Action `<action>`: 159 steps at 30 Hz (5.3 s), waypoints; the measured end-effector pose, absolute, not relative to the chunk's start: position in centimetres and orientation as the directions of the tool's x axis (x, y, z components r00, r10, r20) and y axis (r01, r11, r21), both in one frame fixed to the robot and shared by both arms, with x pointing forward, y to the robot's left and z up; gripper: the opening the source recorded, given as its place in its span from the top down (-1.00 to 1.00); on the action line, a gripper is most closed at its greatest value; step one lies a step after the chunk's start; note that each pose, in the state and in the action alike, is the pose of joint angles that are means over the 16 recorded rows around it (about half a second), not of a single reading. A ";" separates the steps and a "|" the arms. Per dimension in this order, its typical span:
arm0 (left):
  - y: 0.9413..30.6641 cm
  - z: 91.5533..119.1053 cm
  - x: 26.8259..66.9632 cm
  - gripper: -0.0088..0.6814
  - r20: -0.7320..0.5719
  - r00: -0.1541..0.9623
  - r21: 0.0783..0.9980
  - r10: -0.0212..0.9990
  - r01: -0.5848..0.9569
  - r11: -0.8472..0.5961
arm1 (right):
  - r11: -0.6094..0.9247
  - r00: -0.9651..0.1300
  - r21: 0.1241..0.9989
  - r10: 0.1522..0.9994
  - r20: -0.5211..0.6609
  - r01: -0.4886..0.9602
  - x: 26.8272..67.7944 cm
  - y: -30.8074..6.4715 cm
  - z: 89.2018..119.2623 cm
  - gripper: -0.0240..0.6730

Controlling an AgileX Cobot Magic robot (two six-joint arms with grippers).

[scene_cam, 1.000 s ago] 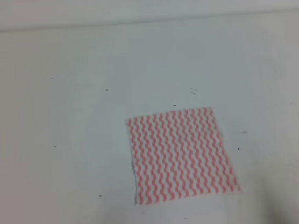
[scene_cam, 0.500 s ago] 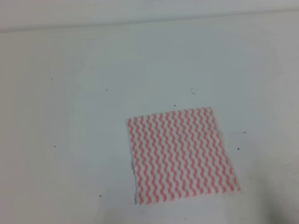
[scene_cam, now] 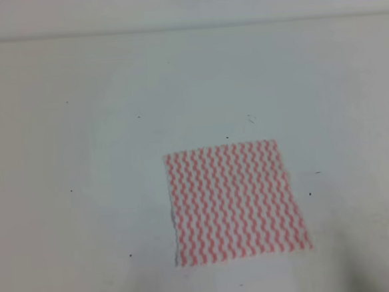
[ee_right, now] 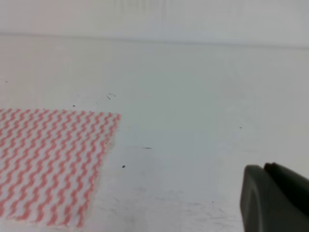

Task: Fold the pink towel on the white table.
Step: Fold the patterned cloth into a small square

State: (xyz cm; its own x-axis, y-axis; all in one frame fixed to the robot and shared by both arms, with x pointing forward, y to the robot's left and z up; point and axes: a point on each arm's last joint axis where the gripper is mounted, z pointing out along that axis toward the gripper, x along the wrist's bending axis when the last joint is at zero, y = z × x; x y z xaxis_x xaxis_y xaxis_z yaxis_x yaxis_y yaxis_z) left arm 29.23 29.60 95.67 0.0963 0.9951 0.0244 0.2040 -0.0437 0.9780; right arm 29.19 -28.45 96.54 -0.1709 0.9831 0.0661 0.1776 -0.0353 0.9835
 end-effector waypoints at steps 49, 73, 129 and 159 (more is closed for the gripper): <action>29.7 98.3 29.3 0.98 -0.416 0.108 0.905 0.903 -0.046 0.422 | -0.094 -0.171 0.981 0.978 0.123 0.168 29.2 -28.4 96.7 0.98; 29.8 98.5 29.3 0.98 -0.466 0.120 0.877 0.877 -0.071 0.475 | -0.685 -0.143 0.725 0.713 0.687 0.069 29.4 -28.8 98.6 0.98; 20.6 102.5 39.4 0.98 -0.277 0.384 0.843 0.881 0.538 0.031 | -0.276 -0.174 0.529 0.740 0.650 0.802 38.7 -21.4 102.4 0.98; 20.6 101.9 39.0 0.98 -0.305 0.359 0.797 0.882 0.603 0.030 | -0.020 -0.200 0.405 0.846 0.494 0.914 43.6 -15.9 98.7 0.91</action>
State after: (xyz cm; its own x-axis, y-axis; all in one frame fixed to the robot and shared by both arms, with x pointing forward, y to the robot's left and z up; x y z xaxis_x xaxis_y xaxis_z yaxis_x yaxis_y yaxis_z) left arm 39.03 20.60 101.95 0.3589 0.8820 -0.3053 0.6031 0.0305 0.7971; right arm 43.62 -15.90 98.69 -0.2002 0.8463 0.4937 0.9140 -0.0201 0.4052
